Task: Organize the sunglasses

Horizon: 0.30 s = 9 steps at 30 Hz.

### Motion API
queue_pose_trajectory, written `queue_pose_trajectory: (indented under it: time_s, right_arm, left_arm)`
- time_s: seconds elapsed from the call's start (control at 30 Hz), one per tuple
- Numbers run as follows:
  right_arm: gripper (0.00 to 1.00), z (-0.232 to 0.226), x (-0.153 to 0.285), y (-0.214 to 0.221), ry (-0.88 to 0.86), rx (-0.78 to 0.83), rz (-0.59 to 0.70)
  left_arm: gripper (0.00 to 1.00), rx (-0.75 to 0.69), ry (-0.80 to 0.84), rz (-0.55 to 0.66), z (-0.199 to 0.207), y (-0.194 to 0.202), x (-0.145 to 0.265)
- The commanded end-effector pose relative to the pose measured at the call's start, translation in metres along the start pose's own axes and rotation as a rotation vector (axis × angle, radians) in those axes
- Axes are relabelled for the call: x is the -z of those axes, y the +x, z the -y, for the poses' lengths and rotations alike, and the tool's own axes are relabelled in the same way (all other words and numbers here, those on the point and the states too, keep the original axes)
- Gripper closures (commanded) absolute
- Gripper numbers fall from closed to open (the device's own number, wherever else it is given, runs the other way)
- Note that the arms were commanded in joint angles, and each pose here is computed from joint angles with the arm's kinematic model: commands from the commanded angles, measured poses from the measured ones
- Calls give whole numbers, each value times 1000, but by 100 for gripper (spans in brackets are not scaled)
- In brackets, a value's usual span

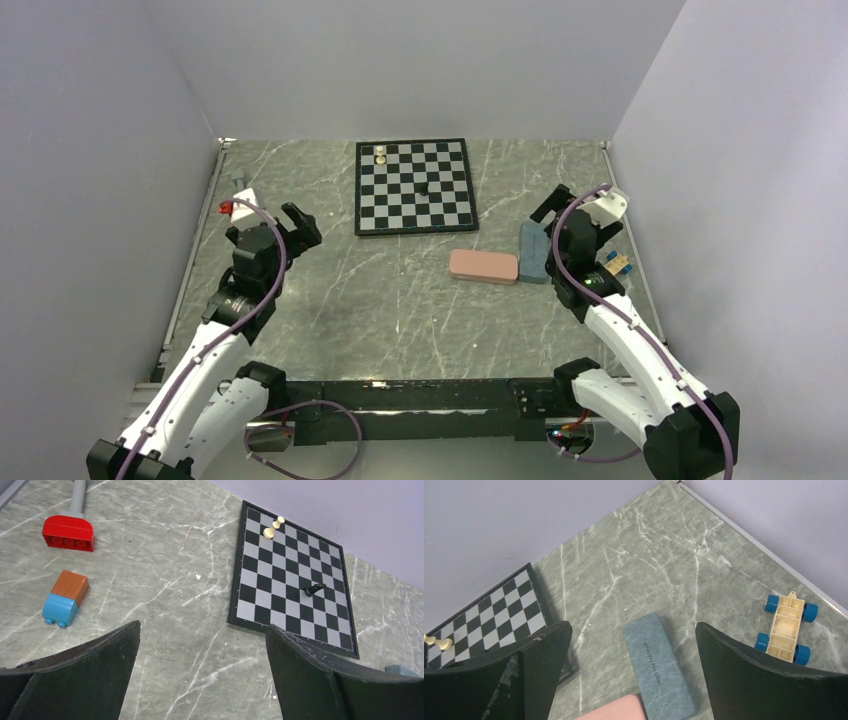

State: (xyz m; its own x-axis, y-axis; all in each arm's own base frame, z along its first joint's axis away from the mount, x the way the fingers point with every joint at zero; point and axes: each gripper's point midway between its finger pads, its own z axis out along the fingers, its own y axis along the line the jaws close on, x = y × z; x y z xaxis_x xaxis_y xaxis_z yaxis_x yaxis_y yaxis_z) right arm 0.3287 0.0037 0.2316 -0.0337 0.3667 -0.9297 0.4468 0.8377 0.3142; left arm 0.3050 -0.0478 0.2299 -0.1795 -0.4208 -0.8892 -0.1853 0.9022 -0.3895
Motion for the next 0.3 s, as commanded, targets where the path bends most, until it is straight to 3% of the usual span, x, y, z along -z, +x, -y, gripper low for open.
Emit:
queue_pose_trajectory:
  time_s: [0.0,0.27]
  right_arm:
    - [0,4,-1,-14,32,23,45]
    - [0,5,2,-20,5,7,93]
  left_arm:
    - [1,6,-23,49,-7,-5,0]
    - [1,-16,-41,37,-9,-5,-2]
